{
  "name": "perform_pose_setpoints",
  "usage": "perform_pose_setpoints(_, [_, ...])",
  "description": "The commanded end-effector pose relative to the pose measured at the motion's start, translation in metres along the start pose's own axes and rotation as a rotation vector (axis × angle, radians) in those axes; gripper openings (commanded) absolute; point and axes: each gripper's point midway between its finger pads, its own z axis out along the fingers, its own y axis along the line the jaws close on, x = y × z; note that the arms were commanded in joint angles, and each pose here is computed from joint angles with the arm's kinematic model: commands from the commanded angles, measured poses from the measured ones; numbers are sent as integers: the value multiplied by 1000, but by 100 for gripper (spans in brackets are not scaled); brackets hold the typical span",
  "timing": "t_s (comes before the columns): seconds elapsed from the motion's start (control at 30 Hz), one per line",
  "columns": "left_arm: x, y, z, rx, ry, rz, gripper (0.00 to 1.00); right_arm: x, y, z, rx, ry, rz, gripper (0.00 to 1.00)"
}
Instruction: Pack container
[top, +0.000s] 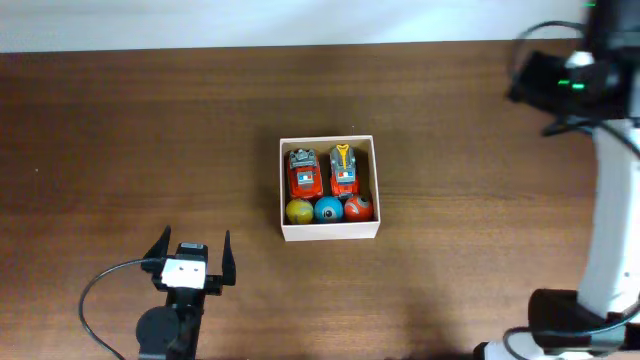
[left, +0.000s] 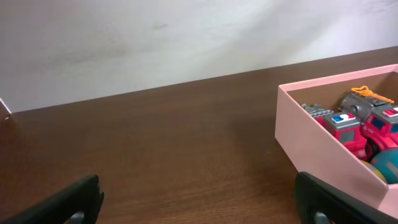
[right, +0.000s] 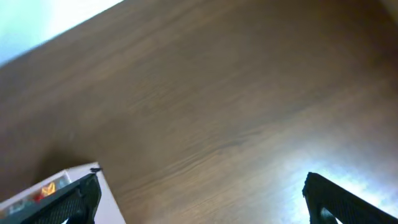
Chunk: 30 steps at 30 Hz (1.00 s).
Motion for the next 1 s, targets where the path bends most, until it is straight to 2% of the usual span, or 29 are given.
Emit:
perform_pose_setpoints(0.0, [0,-1,0,8,-6,15,99,-4,5,-16,89,-87,-80,99])
perform_pose_setpoints(0.2, [0,-1,0,8,-6,15,99,2,19,-26,60,-104,-118,99])
perform_pose_setpoints(0.3, [0,-1,0,8,-6,15,99,-14,26,-36,3,-211,-63,99])
perform_pose_setpoints(0.37, [0,-1,0,8,-6,15,99,-30,32,-47,-59,-338,-16,99])
perform_pose_setpoints(0.47, [0,-1,0,8,-6,15,99,-34,31,-57,-116,-456,29,99])
perform_pose_setpoints(0.63, [0,-1,0,8,-6,15,99,-15,15,-62,-152,-558,72,99])
perform_pose_setpoints(0.97, [0,-1,0,8,-6,15,99,44,-34,-45,-152,-574,125,99])
